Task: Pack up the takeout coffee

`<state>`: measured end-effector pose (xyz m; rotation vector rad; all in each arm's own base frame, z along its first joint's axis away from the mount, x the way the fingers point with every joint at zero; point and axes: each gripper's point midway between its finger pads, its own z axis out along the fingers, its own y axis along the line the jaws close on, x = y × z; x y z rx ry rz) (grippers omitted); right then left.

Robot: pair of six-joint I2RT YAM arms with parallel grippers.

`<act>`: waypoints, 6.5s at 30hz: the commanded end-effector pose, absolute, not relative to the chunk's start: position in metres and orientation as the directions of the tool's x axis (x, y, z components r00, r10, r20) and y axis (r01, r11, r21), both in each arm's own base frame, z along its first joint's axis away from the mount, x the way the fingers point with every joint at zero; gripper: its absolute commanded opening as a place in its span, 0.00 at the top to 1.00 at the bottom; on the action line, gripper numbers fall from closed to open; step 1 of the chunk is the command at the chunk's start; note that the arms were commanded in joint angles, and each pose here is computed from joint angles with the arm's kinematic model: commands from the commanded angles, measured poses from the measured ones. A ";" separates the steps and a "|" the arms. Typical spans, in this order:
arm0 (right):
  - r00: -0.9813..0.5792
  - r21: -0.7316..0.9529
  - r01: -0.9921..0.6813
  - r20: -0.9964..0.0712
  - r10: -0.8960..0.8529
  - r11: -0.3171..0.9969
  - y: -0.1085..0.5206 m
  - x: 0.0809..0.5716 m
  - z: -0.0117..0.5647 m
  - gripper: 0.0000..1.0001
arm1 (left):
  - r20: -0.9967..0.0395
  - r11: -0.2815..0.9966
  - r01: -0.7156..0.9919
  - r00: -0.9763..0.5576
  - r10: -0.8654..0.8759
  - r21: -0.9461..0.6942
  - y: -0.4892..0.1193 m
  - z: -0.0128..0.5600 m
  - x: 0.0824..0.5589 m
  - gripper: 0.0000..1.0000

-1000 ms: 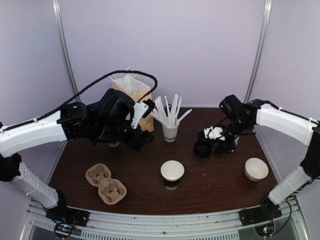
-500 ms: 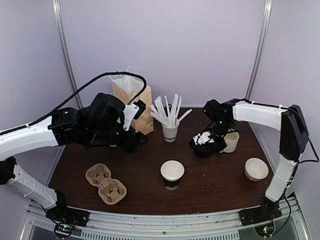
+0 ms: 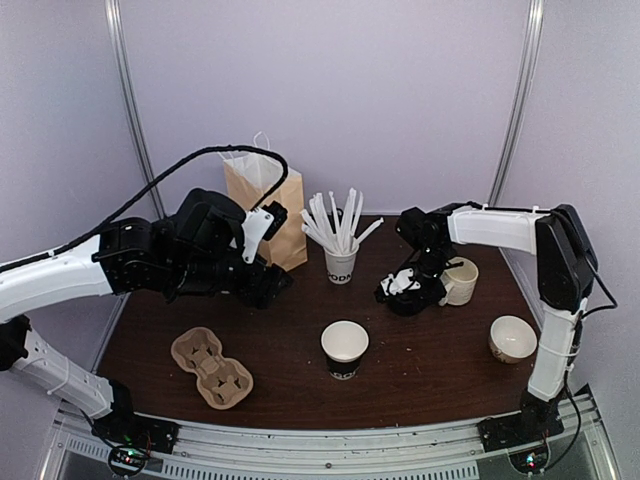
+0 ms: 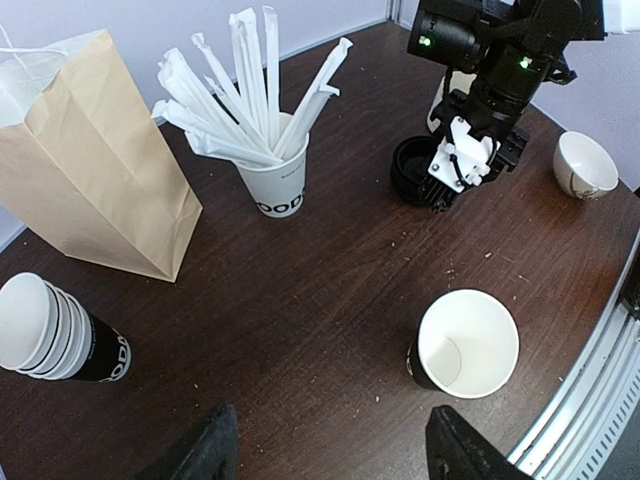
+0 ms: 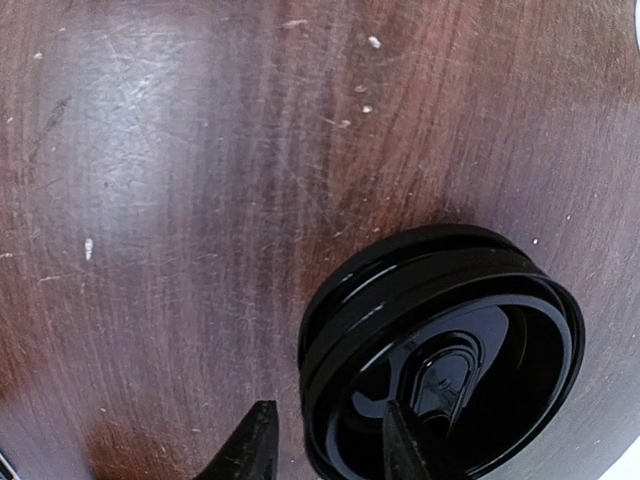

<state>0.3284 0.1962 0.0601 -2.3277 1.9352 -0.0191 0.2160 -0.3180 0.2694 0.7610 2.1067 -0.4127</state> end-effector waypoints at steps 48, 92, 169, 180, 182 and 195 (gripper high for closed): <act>-0.443 0.472 -0.856 -0.880 -0.174 -0.209 0.293 0.223 0.395 0.90 | -0.947 0.392 0.869 0.321 0.020 0.302 -0.425 0.373 0.199 0.09; -0.455 0.497 -0.814 -0.868 -0.200 -0.301 0.294 0.195 0.397 0.87 | -0.945 0.457 0.840 0.328 0.000 0.292 -0.468 0.382 0.233 0.12; -0.457 0.045 -0.775 -0.729 -0.510 0.630 0.166 0.296 0.174 0.34 | -0.279 0.232 0.954 -0.175 0.944 0.189 -0.424 0.162 0.188 0.22; -0.465 0.061 -0.783 -0.719 -0.517 0.619 0.168 0.295 0.170 0.34 | -0.270 0.212 0.966 -0.167 0.948 0.148 -0.432 0.151 0.183 0.21; -0.463 0.063 -0.785 -0.720 -0.517 0.617 0.169 0.295 0.170 0.34 | -0.267 0.210 0.967 -0.166 0.949 0.147 -0.433 0.149 0.183 0.21; -0.468 0.072 -0.790 -0.712 -0.524 0.609 0.169 0.293 0.167 0.34 | -0.258 0.205 0.968 -0.163 0.952 0.143 -0.434 0.145 0.185 0.21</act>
